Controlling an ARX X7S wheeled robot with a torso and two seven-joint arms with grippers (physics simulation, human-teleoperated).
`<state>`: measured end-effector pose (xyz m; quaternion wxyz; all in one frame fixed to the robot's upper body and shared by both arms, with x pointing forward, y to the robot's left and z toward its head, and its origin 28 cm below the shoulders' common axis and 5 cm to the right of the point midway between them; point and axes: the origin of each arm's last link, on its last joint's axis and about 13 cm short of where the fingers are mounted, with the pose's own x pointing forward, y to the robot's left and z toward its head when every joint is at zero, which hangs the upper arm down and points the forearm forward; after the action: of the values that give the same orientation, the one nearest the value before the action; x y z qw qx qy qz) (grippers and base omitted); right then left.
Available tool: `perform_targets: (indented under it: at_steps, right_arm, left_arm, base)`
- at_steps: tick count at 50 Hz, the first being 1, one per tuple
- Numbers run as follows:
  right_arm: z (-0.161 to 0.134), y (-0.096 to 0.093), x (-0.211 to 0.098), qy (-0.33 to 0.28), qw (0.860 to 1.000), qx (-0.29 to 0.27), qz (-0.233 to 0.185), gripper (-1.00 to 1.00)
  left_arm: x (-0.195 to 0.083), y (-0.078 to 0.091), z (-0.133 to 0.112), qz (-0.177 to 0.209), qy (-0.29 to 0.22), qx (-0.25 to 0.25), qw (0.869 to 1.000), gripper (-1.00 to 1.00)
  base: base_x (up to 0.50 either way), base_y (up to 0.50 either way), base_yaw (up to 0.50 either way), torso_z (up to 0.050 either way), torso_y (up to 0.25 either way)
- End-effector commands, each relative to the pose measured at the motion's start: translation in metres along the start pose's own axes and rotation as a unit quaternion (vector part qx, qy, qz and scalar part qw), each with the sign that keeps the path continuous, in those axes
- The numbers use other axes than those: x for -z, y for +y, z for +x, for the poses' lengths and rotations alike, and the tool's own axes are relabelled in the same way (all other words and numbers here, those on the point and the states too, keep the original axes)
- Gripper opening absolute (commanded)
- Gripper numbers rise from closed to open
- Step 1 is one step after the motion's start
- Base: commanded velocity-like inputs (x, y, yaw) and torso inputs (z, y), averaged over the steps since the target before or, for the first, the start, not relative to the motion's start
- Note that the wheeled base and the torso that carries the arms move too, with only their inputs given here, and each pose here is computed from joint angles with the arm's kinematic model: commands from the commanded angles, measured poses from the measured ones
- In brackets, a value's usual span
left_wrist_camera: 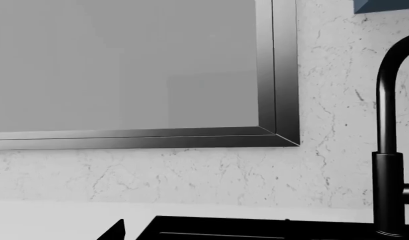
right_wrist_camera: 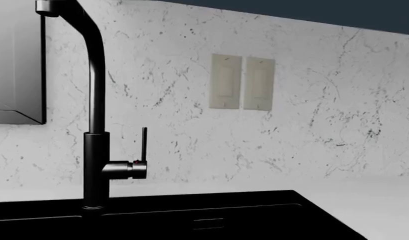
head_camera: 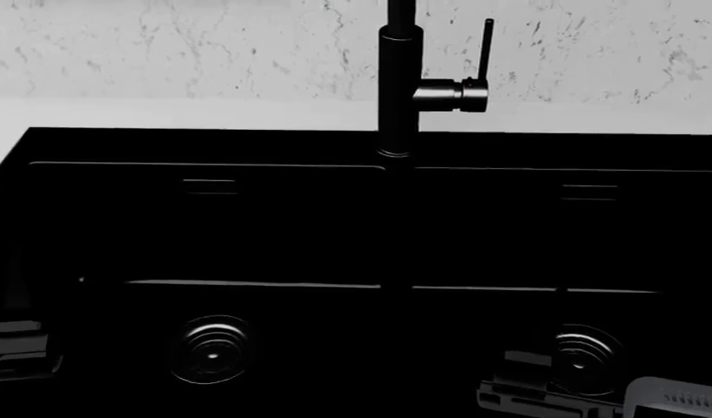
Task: Turn the sink spout to the right.
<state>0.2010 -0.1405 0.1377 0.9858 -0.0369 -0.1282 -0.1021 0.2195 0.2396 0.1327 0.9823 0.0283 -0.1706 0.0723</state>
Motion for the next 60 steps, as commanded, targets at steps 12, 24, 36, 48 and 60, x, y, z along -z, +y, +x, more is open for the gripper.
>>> perform_targets:
  at_steps: [12, 24, 36, 48, 60]
  right_arm:
    - [-0.001, 0.002, 0.002, 0.002, 1.000, -0.001, -0.001, 1.00]
    - [0.000, 0.003, -0.004, 0.006, 1.000, -0.006, -0.005, 1.00]
    - [0.015, 0.014, -0.041, -0.010, 1.000, -0.014, -0.004, 1.00]
    - [0.035, 0.026, -0.068, -0.029, 0.999, -0.041, -0.008, 1.00]
    - [0.049, 0.038, -0.086, -0.043, 0.997, -0.068, -0.004, 1.00]
  left_arm:
    - [0.002, -0.001, -0.002, -0.006, 0.005, 0.002, 1.000, 1.00]
    - [0.003, -0.001, -0.002, -0.007, 0.005, 0.003, 1.000, 1.00]
    - [0.001, -0.002, -0.001, -0.008, 0.004, 0.007, 1.000, 1.00]
    - [0.002, -0.003, -0.002, -0.008, 0.007, 0.008, 1.000, 1.00]
    - [0.001, -0.005, -0.002, -0.008, 0.007, 0.010, 1.000, 1.00]
  base:
    - [0.09, 0.03, 0.00, 0.000, 0.000]
    - [0.00, 0.00, 0.00, 0.000, 0.000]
    - [0.00, 0.00, 0.00, 0.000, 0.000]
    - [0.00, 0.00, 0.00, 0.000, 0.000]
    - [0.00, 0.00, 0.00, 0.000, 0.000]
